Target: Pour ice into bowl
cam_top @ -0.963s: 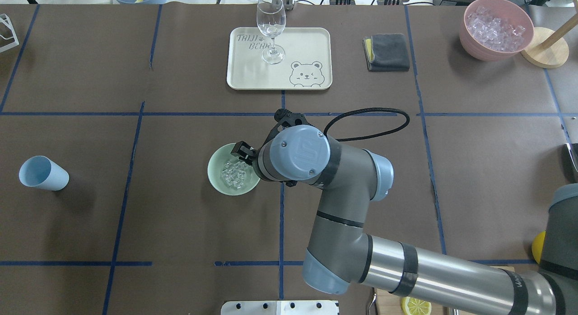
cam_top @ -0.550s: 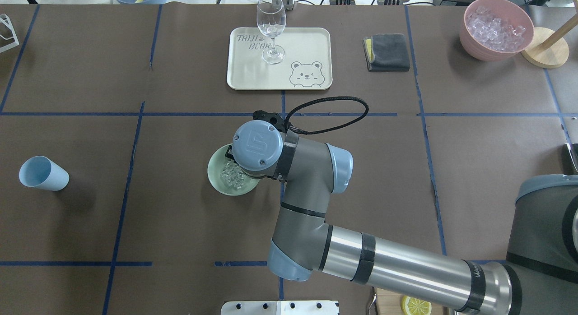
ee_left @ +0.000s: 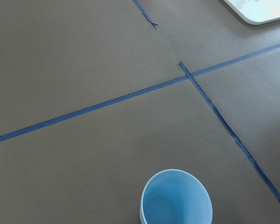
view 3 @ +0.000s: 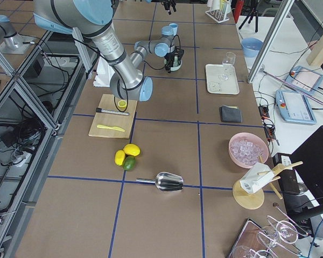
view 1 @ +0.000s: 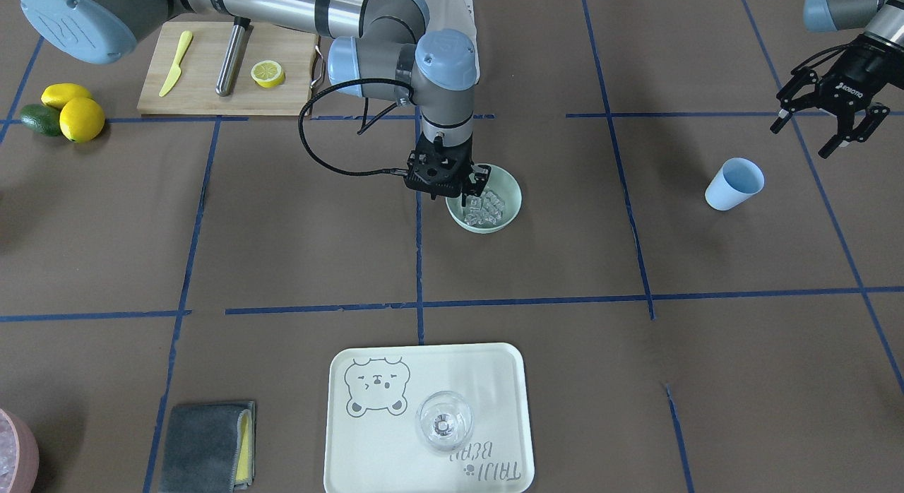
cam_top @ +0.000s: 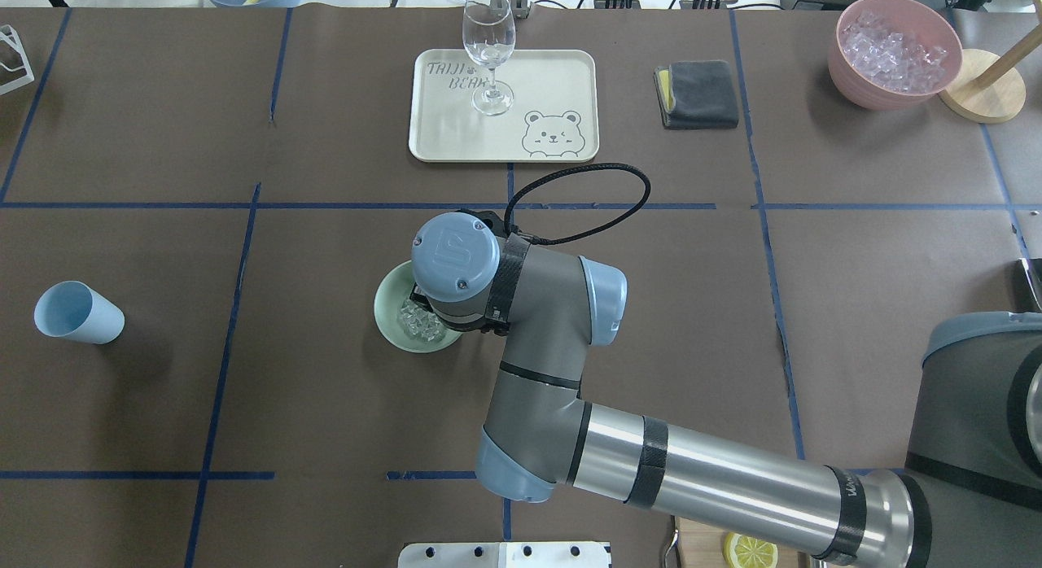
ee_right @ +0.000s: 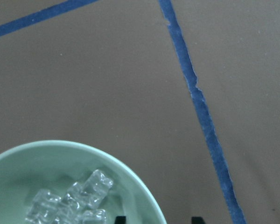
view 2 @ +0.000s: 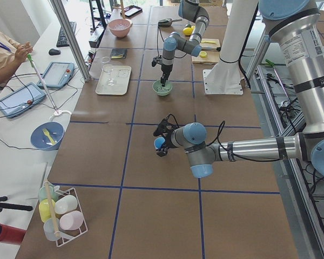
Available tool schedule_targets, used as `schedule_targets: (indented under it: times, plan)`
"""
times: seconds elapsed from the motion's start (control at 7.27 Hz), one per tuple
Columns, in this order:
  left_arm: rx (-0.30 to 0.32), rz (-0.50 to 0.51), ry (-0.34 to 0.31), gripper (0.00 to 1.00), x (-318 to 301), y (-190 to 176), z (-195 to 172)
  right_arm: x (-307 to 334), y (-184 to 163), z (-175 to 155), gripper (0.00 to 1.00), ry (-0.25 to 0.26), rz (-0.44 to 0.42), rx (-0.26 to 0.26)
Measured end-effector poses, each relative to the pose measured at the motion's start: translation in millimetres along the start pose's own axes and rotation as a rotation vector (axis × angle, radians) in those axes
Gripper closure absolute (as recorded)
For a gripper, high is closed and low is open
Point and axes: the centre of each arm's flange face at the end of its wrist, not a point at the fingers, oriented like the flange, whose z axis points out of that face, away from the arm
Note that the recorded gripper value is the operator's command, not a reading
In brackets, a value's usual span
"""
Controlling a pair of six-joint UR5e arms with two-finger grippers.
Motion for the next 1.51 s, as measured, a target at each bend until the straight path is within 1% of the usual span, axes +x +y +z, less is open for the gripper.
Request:
schedule_targets:
  times: [0.28, 0.41, 0.69, 0.83, 0.96, 1.1, 1.24, 1.38, 1.51]
  plan:
    - [0.001, 0.001, 0.001, 0.0, 0.1, -0.1, 0.1, 4.0, -3.2, -18.7, 1.0, -0.036, -0.007, -0.01]
    - [0.002, 0.001, 0.001, 0.0, 0.2, -0.3, 0.2, 17.8, -4.6, -30.1, 1.0, -0.06, -0.01, -0.008]
    - [-0.001, 0.001, 0.005, 0.0, 0.2, 0.5, -0.9, 81.6, -22.7, -67.5, 1.0, -0.121, 0.002, 0.014]
    - [-0.014, -0.009, 0.002, 0.0, -4.1, 7.8, -4.1, 129.5, -41.2, -82.4, 1.0, -0.131, 0.018, 0.033]
    - [-0.03, -0.034, -0.016, 0.0, -13.8, 16.6, -7.7, 190.1, -65.1, -91.7, 1.0, -0.127, 0.019, 0.041]
    - [-0.053, -0.073, -0.048, 0.0, -26.3, 17.8, -9.4, 255.4, -91.2, -96.7, 1.0, -0.131, 0.0, 0.031]
    - [-0.091, -0.102, -0.082, 0.0, -38.3, 15.5, -8.8, 321.5, -117.9, -98.7, 1.0, -0.143, -0.022, 0.02]
    - [-0.132, -0.098, -0.125, 0.0, -51.7, 9.7, -7.7, 393.8, -143.8, -100.4, 1.0, -0.145, -0.066, 0.012]
    - [-0.159, -0.084, -0.166, 0.0, -66.9, -3.2, -9.2, 460.7, -163.0, -100.4, 1.0, -0.122, -0.115, 0.013]
